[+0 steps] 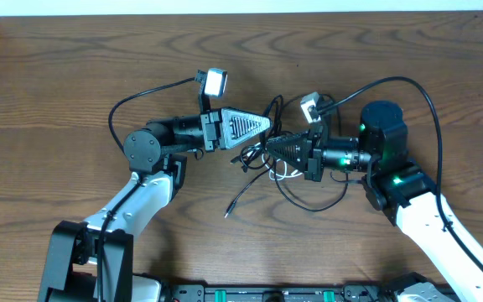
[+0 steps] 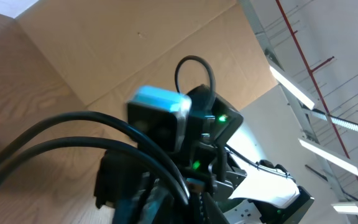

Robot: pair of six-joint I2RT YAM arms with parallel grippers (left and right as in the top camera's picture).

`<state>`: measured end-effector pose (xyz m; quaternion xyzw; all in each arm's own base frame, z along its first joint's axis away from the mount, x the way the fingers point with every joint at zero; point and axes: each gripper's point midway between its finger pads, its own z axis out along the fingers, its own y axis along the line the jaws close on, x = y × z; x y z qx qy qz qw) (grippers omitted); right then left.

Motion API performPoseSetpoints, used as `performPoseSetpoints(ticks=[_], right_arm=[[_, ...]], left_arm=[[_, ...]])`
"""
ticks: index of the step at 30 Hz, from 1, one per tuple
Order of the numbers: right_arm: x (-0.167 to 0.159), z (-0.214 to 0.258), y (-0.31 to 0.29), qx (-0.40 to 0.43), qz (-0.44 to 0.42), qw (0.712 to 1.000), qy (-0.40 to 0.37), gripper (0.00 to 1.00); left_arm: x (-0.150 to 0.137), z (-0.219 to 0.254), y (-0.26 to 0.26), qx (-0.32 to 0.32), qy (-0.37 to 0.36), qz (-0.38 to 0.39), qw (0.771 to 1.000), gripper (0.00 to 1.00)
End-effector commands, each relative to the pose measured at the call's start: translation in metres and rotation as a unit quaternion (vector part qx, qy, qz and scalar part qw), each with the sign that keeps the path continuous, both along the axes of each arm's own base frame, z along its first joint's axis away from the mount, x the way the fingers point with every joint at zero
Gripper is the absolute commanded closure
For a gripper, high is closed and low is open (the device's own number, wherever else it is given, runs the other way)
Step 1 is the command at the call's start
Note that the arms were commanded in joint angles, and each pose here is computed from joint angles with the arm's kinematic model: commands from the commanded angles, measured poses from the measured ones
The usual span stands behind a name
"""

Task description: Untangle cables

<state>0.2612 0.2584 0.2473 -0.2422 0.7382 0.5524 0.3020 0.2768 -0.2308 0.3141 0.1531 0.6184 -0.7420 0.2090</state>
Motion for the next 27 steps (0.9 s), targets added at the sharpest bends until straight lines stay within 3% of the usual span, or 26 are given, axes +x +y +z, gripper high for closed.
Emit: performPoseSetpoints(ticks=[1, 5, 10, 18, 27], right_arm=[[0.021, -0.022, -0.013, -0.04, -0.087, 0.994, 0.054, 0.82], [0.036, -0.044, -0.028, -0.059, -0.18, 0.97, 0.152, 0.77], [0.043, -0.047, -0.034, -0.038, -0.23, 0.947, 0.219, 0.75], [0.043, -0.051, -0.035, -0.012, -0.259, 0.917, 0.303, 0.76], [0.029, -0.058, -0.022, -0.004, -0.26, 0.889, 0.378, 0.62]], left_arm=[[-0.006, 0.013, 0.0, -0.003, -0.032, -0.006, 0.999, 0.92], [-0.009, 0.012, -0.002, -0.001, -0.046, -0.009, 0.999, 0.92], [-0.022, 0.009, -0.013, 0.006, -0.094, -0.031, 0.995, 0.92], [-0.035, 0.009, -0.026, 0.001, -0.132, -0.05, 0.99, 0.92], [-0.035, 0.009, -0.026, 0.001, -0.154, -0.046, 0.987, 0.92]])
